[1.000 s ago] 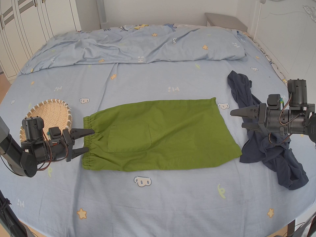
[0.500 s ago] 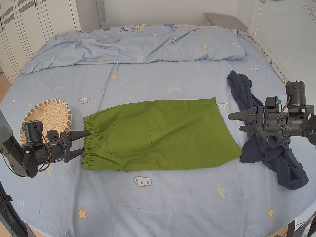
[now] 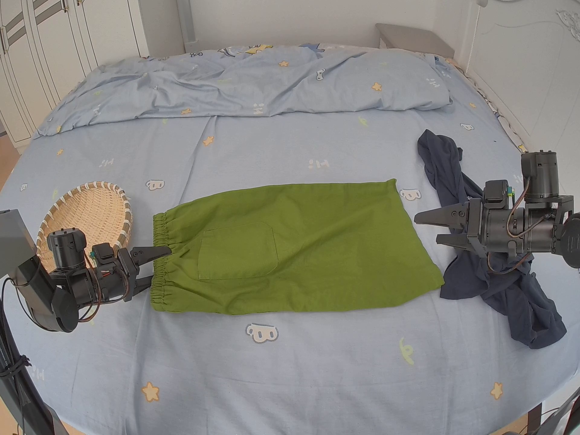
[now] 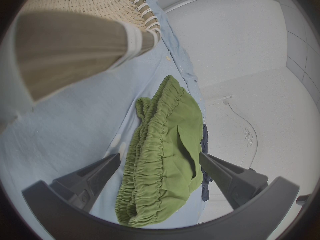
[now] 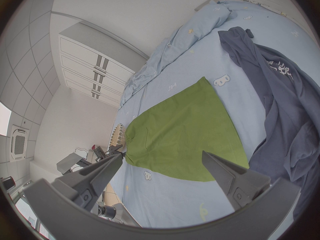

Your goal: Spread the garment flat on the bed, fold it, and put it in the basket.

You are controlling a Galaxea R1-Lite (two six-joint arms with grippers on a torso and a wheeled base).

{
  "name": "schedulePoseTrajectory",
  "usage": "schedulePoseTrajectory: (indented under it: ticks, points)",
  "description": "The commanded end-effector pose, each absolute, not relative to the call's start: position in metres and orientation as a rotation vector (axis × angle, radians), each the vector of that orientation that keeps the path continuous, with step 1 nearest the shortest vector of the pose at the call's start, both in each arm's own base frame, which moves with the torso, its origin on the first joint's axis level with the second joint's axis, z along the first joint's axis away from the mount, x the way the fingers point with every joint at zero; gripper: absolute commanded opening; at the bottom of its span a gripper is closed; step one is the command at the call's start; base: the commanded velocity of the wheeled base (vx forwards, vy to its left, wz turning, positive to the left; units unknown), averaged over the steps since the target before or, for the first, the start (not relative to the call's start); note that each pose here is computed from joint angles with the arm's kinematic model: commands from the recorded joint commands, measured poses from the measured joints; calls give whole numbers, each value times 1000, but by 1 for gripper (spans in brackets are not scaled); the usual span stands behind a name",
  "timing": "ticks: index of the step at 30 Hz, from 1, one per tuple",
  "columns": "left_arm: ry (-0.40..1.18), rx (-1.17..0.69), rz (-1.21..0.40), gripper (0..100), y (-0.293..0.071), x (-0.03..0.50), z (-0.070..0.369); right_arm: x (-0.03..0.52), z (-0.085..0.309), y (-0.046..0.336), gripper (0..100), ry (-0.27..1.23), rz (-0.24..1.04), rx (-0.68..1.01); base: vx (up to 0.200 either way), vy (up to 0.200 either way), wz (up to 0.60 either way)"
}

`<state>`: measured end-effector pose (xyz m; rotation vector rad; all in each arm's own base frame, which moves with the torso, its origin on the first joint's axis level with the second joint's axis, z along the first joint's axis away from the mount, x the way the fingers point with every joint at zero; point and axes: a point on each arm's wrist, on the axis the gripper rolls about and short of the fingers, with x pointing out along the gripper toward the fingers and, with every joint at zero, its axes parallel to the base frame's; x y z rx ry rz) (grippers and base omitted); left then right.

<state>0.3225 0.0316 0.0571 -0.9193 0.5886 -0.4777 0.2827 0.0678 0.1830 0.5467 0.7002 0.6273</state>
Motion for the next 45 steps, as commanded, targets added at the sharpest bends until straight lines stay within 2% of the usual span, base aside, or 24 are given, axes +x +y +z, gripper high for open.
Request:
schedulePoseTrajectory:
  ticks: [1, 19, 20, 28, 30, 34, 41, 45]
  points:
    - [615, -895, -501, 100, 22, 322, 49, 282, 181, 70, 100, 707, 633, 545, 0, 0, 0]
    - [622, -860, -530, 100, 2, 331, 46, 282, 181, 71, 100, 708, 637, 542, 0, 0, 0]
    - [621, -859, -532, 0, 2, 331, 46, 282, 181, 71, 100, 708, 637, 542, 0, 0, 0]
    - [591, -857, -535, 0, 5, 334, 51, 292, 178, 62, 100, 700, 597, 556, 0, 0, 0]
    - [582, -859, -533, 0, 7, 336, 54, 313, 163, 48, 100, 703, 544, 572, 0, 0, 0]
    - [583, -875, -526, 0, 9, 335, 56, 335, 149, 38, 100, 687, 530, 514, 0, 0, 0]
    - [591, -906, -549, 0, 29, 326, 70, 385, 105, 39, 100, 808, 529, 436, 0, 0, 0]
    - [592, -924, -574, 0, 43, 321, 77, 395, 95, 39, 100, 841, 532, 398, 0, 0, 0]
